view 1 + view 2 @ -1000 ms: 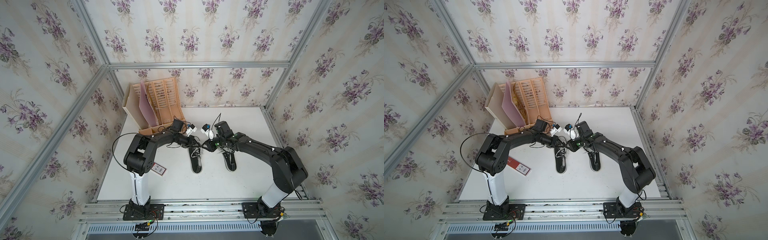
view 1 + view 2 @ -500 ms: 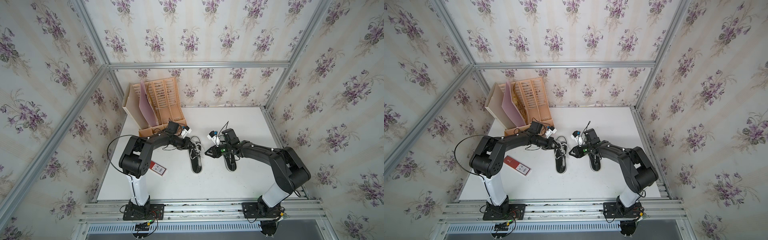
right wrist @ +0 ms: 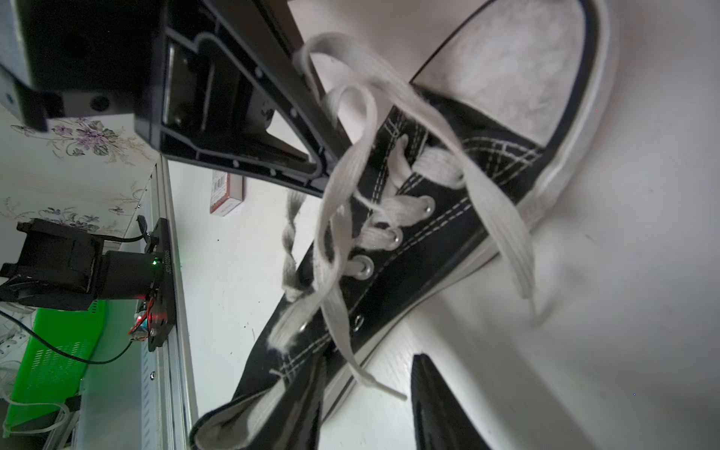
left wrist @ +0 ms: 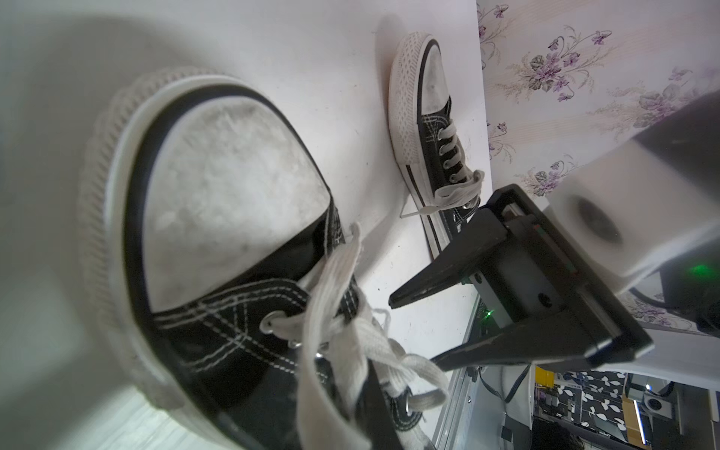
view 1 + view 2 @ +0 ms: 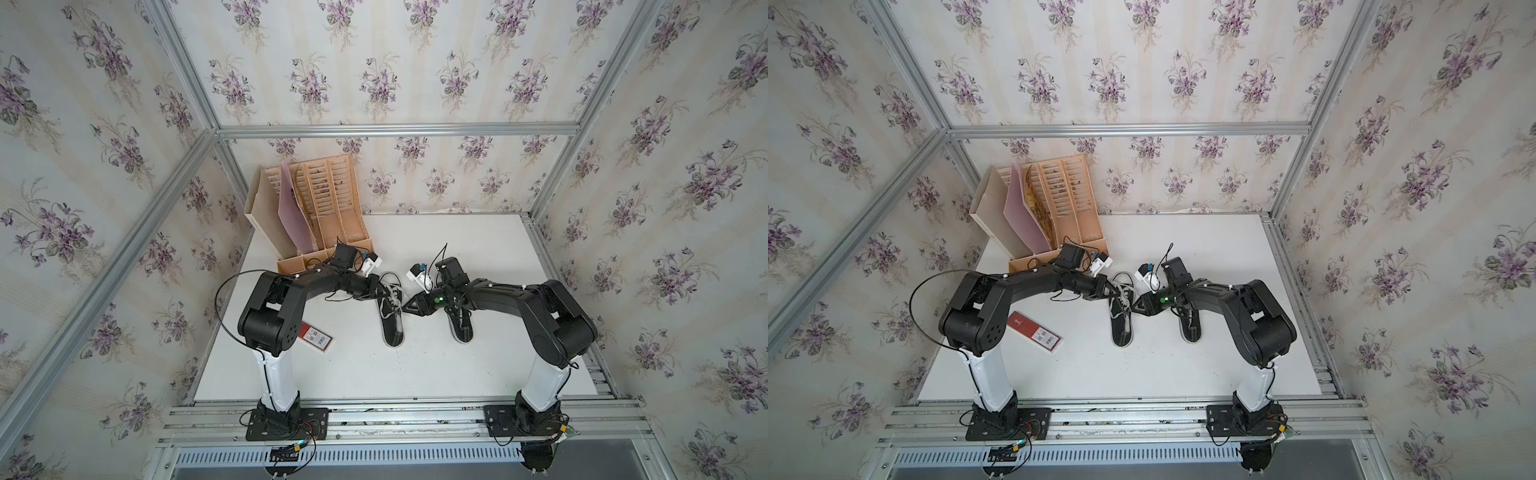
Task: Tie the shoes
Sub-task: Cross the shoelace with the shoelace.
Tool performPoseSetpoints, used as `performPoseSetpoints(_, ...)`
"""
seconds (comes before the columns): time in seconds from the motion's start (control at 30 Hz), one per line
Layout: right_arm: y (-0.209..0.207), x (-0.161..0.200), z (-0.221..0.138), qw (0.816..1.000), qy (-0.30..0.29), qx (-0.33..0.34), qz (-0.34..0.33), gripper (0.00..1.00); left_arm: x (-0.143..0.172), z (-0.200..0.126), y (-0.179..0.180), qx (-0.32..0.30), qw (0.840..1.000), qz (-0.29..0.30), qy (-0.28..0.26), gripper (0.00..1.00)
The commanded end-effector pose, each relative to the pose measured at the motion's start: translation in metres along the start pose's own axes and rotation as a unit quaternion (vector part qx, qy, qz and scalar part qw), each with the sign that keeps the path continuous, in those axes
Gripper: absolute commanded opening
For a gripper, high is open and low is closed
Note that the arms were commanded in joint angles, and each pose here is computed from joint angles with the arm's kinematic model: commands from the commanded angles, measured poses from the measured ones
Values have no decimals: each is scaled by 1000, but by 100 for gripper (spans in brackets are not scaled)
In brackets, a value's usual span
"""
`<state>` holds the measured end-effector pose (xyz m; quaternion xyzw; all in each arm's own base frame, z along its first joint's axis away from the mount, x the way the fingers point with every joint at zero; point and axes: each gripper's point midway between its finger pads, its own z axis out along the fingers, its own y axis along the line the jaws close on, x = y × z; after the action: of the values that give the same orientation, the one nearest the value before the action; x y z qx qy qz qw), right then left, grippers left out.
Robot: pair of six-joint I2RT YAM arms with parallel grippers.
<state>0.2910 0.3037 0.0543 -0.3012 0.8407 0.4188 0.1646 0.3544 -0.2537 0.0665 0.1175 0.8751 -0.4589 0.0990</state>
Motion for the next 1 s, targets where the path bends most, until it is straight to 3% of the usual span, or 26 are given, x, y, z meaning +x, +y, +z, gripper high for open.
performPoseSetpoints(0.0, 6, 0, 4, 1000, 4, -19, -11, 40, -3, 0, 0, -1, 1000, 3, -5, 0)
performPoseSetpoints(0.2, 5, 2, 8, 1000, 10, -28, -6, 32, -5, 0, -1, -1, 1000, 4, -6, 0)
performPoseSetpoints(0.37, 18, 5, 13, 999, 20, -28, -17, 1, -6, -3, -3, -4, 1000, 7, -9, 2)
performPoseSetpoints(0.47, 16, 4, 1, 1000, 8, 6, -20, 0, -4, -9, -5, -13, 1000, 11, -13, 13)
performPoseSetpoints(0.53, 14, 8, -5, 1000, 12, 23, -12, 0, 1, -14, -4, -24, 1000, 11, -15, 27)
performPoseSetpoints(0.7, 8, 23, -9, 998, 32, 45, 12, 0, 18, -36, 1, -50, 999, 2, -21, 53)
performPoseSetpoints(0.8, 5, 23, -12, 998, 27, 60, 14, 0, 25, -53, 5, -69, 997, -10, -28, 60)
performPoseSetpoints(0.97, 3, 20, -13, 997, 25, 68, 14, 0, 22, -78, 5, -117, 992, 0, -44, 60)
